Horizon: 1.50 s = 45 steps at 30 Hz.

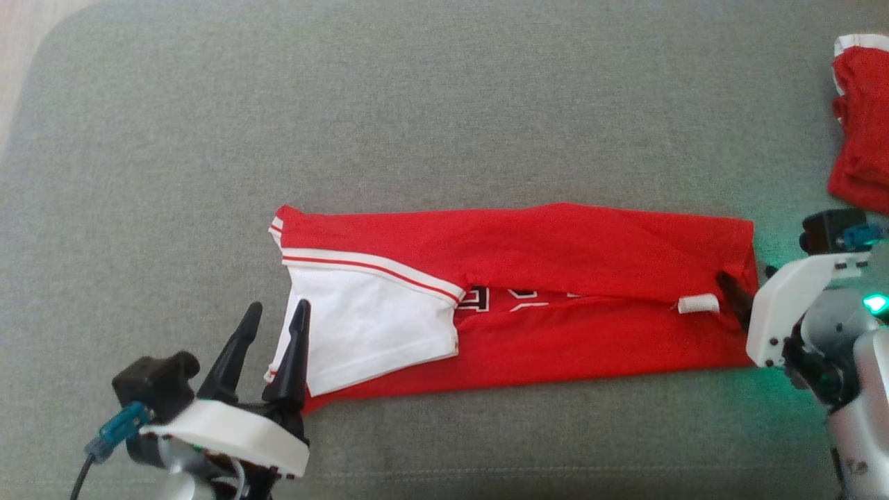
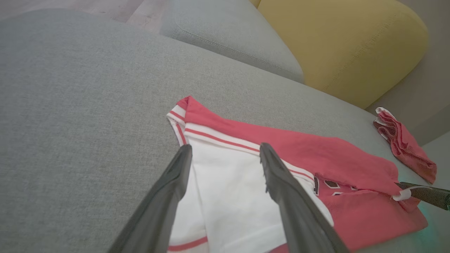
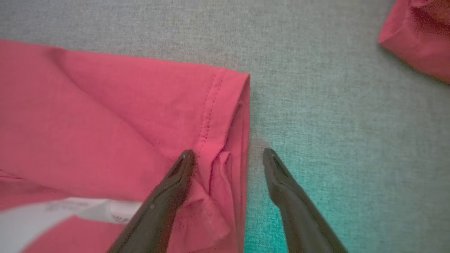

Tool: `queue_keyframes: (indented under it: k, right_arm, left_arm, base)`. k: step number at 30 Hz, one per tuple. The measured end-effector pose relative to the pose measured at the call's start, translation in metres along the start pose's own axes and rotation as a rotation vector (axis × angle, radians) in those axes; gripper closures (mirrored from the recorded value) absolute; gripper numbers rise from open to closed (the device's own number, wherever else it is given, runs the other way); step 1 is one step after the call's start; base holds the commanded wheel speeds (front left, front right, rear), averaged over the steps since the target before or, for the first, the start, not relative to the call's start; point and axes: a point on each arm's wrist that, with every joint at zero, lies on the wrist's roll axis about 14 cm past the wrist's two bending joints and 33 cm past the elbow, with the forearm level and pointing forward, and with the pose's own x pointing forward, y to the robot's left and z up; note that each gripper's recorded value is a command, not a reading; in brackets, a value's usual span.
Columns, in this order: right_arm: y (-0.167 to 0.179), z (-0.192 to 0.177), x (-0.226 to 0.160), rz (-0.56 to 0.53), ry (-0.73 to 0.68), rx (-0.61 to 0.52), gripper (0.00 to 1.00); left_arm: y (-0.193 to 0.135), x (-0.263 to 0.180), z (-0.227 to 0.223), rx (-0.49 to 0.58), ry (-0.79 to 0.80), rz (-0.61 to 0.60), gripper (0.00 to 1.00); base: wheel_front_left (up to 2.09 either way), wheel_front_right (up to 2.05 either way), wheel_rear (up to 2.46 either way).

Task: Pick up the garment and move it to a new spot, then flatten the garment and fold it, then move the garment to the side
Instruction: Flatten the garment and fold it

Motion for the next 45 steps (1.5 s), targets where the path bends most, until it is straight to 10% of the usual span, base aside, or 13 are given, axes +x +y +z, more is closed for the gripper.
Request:
queue_keyframes:
  k: [4, 7, 13, 34, 45]
  right_arm:
    - [0.001, 0.0, 0.002, 0.013, 0.031, 0.023, 0.0]
    - [0.001, 0.0, 0.003, 0.022, 0.059, 0.042, 0.49]
    - [0.008, 0.002, 0.005, 0.047, 0.069, 0.06, 1.0]
    - [-0.039, 0.059, -0.036, -0.074, -0.295, 0.061, 1.0]
    - [0.063, 0.056, -0.056, 0.208, -0.335, -0.013, 1.0]
  left_arm:
    - [-0.004, 0.003, 0.002, 0.008, -0.006, -0.014, 0.0]
    - [-0.005, 0.004, 0.001, 0.008, -0.001, -0.014, 0.0]
    - [-0.006, 0.006, 0.003, 0.01, -0.006, -0.02, 0.0]
    - [-0.023, 0.008, 0.009, 0.025, -0.024, -0.076, 0.0]
    - [-0.023, 0.002, 0.02, 0.102, -0.06, -0.085, 0.0]
  base:
    - [0.0, 0.0, 0.0]
    - [0.0, 0.0, 0.0]
    - [0.0, 0.0, 0.0]
    - [0.0, 0.0, 0.0]
    - [0.0, 0.0, 0.0]
